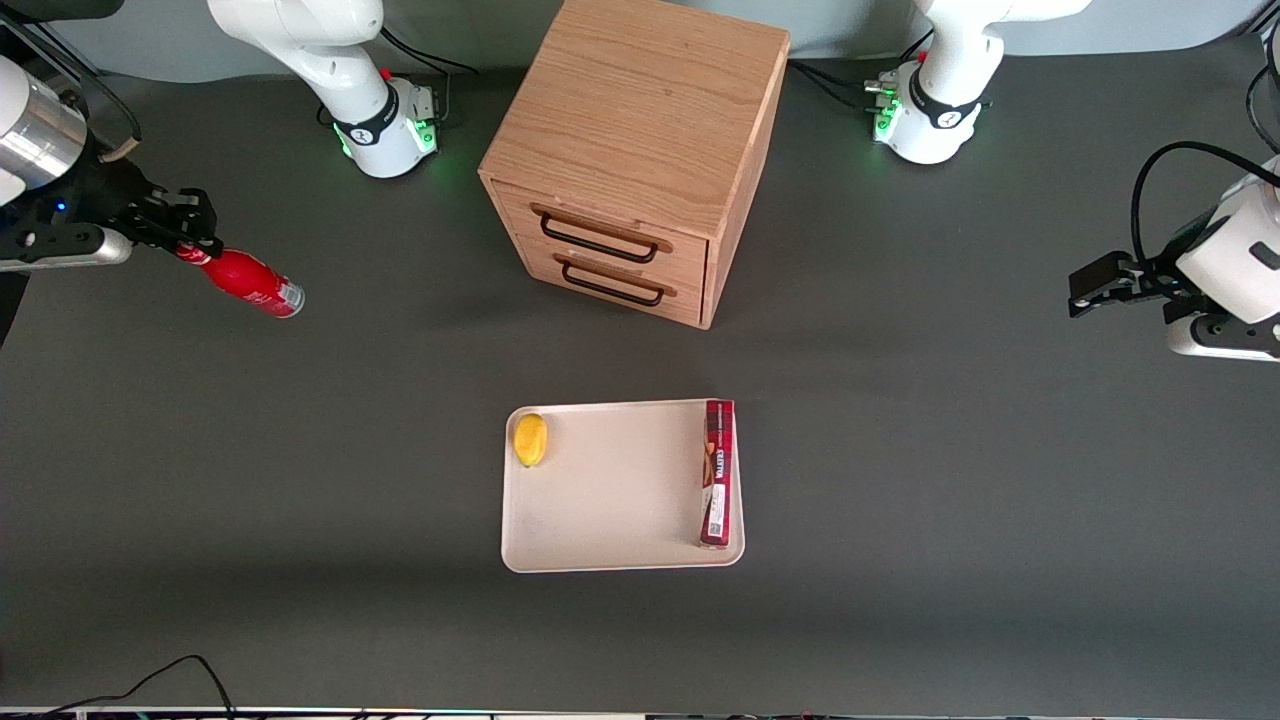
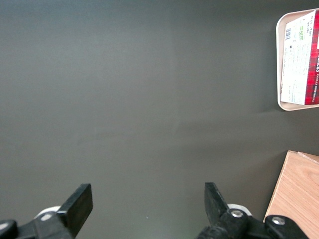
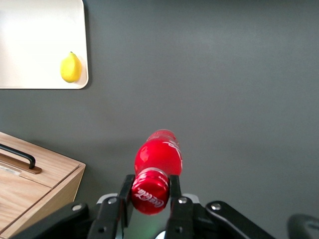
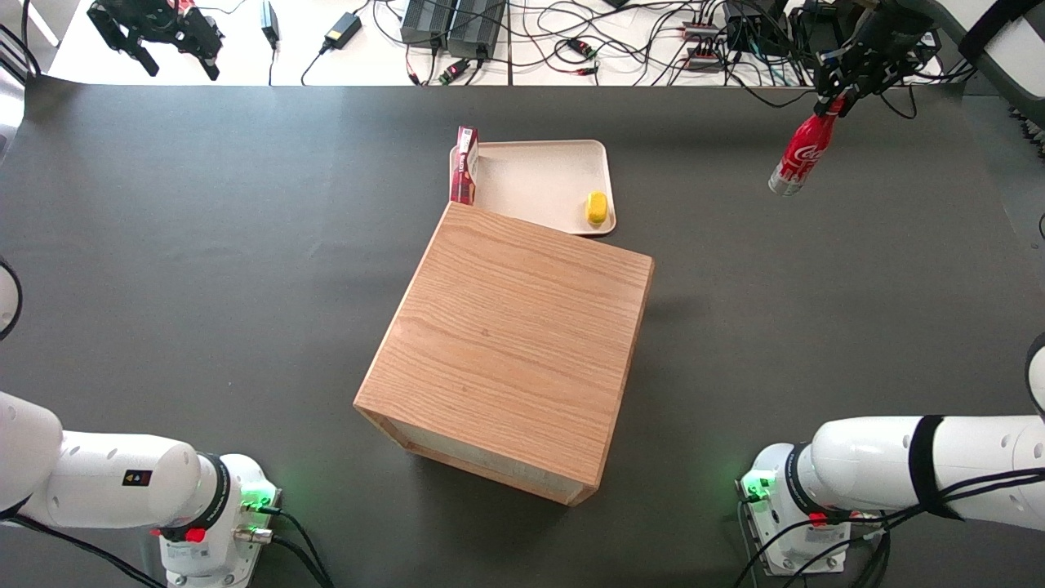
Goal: Place coke bottle on tray
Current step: 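Lift the bottle and pull it back toward the right arm base, then carry the bottle over the cream tray beside the lemon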
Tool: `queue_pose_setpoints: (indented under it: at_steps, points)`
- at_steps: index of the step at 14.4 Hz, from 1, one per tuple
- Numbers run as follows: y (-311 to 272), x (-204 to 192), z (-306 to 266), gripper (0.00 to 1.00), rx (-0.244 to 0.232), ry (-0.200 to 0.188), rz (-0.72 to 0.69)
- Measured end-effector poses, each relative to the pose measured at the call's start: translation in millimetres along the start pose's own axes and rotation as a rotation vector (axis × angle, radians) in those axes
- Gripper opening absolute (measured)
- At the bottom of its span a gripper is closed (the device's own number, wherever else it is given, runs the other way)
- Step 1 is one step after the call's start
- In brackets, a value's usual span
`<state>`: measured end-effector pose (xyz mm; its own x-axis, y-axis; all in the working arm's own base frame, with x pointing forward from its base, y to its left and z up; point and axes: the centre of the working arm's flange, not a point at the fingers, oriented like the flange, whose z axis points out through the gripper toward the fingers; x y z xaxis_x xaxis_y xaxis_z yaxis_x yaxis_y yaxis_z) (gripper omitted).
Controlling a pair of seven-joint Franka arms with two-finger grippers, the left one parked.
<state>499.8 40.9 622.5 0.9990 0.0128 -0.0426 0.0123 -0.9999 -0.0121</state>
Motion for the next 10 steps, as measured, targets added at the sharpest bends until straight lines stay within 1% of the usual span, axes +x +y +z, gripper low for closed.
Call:
queue_pose_setpoints:
  at_steps: [2, 4, 6, 7, 8, 10]
  points:
    - [-4.9, 13.1, -2.0, 0.31, 0.005, 0.006, 0.036]
    - [-23.7, 37.1, -2.2, 0.31, 0.014, 0.006, 0.081]
    - [-64.6, 67.0, 3.5, 0.31, 0.014, -0.002, 0.131]
    - [-92.3, 82.1, 11.8, 0.31, 0.001, -0.008, 0.153]
    - [-120.4, 95.3, 22.6, 0.31, -0.009, -0.012, 0.167]
    - [-171.7, 120.8, 50.4, 0.31, -0.012, -0.022, 0.192]
